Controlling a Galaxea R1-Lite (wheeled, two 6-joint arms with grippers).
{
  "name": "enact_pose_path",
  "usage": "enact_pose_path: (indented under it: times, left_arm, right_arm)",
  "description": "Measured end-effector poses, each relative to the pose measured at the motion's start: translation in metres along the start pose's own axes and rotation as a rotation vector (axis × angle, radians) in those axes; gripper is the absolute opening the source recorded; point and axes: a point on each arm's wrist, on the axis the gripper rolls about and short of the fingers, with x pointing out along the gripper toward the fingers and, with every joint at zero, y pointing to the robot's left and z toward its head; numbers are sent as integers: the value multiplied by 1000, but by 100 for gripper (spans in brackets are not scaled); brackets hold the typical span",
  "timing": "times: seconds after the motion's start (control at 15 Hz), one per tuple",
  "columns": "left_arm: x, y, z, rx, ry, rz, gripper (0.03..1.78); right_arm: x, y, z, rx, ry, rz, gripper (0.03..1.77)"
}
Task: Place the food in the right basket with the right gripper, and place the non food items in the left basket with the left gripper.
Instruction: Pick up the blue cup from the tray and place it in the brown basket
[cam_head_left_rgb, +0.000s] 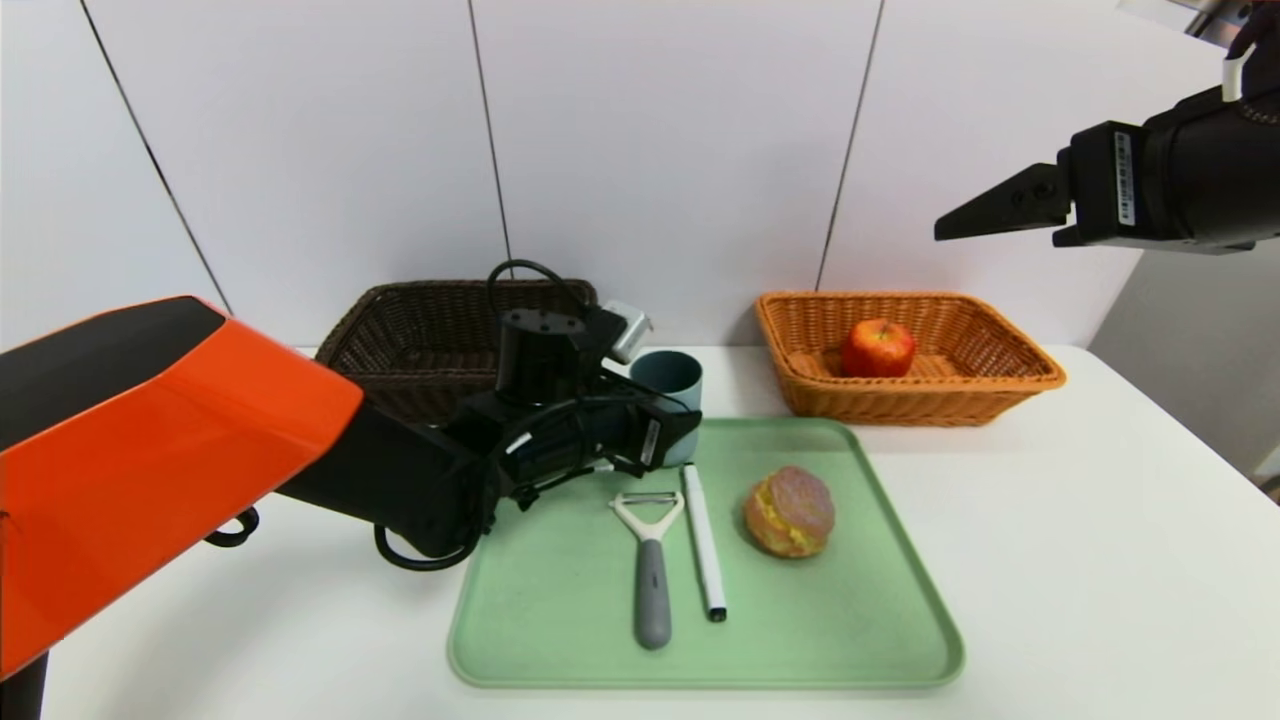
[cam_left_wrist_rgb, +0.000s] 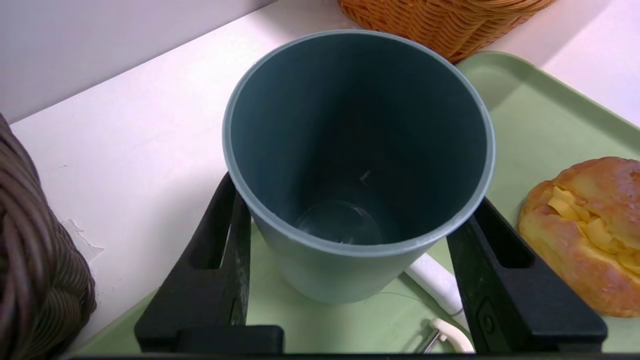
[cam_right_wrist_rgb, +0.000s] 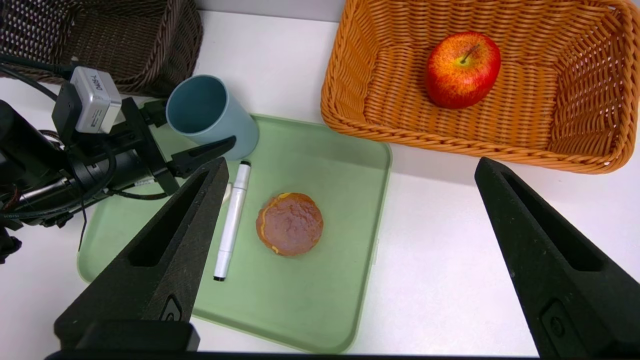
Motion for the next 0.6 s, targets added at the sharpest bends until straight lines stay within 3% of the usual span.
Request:
enact_pose_path:
  times: [0.33, 0.6]
  left_arm:
    - [-10, -1, 15, 7, -35, 2, 110]
    - [-31, -3, 55, 16, -97, 4, 110]
  right_arm:
    - [-3, -1, -1, 2, -2, 0, 170]
    - [-3, -1, -2, 3, -1, -1, 170]
